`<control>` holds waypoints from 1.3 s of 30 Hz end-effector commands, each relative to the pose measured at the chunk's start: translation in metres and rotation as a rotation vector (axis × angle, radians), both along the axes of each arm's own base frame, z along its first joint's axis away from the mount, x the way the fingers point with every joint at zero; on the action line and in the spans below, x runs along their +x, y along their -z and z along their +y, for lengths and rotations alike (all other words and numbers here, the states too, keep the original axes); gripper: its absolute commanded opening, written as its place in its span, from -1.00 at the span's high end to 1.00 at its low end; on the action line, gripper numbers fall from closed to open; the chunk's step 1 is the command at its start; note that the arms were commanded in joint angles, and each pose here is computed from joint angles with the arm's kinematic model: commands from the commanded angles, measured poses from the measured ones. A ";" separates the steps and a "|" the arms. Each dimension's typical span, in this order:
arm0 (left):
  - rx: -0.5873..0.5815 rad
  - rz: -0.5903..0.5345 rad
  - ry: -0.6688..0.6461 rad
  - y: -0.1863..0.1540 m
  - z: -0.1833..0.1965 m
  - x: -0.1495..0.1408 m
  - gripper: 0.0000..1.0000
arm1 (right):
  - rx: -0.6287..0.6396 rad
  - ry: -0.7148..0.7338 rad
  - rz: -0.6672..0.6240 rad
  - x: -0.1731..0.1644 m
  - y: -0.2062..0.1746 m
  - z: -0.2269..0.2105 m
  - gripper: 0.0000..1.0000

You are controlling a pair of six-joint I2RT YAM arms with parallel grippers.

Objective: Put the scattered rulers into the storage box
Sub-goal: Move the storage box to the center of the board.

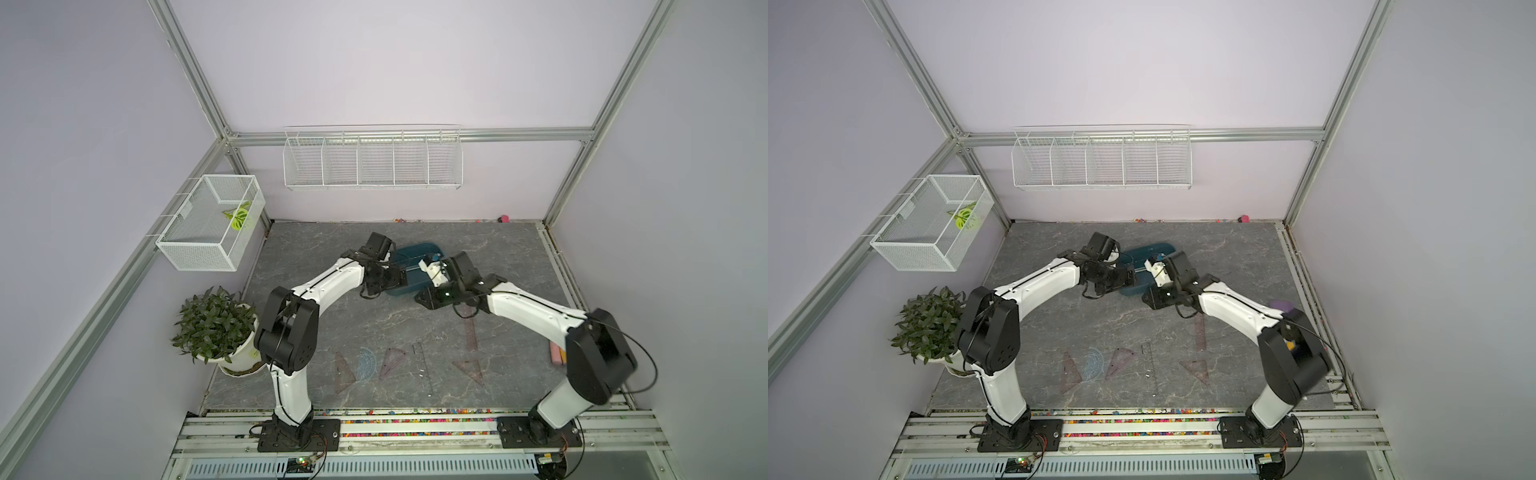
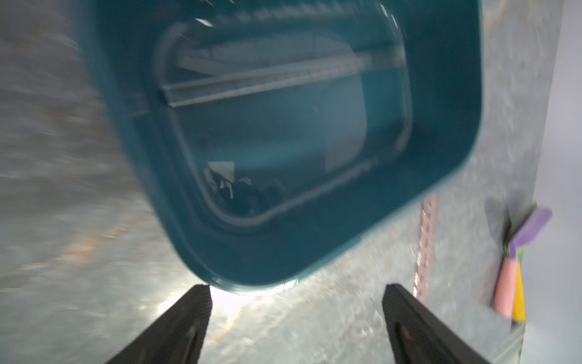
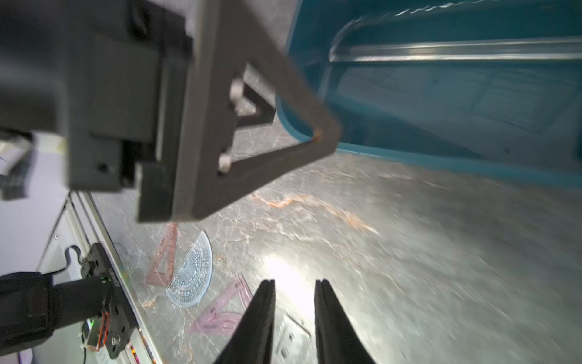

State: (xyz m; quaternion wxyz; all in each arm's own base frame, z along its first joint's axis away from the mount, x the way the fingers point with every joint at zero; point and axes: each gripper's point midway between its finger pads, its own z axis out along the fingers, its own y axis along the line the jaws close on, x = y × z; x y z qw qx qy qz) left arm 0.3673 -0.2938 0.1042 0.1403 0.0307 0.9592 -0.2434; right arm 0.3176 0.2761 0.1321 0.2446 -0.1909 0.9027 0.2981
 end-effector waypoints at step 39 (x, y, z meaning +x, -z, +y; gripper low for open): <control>-0.148 -0.086 0.315 -0.012 -0.094 -0.029 -0.84 | -0.011 0.193 0.047 -0.001 0.042 -0.077 0.35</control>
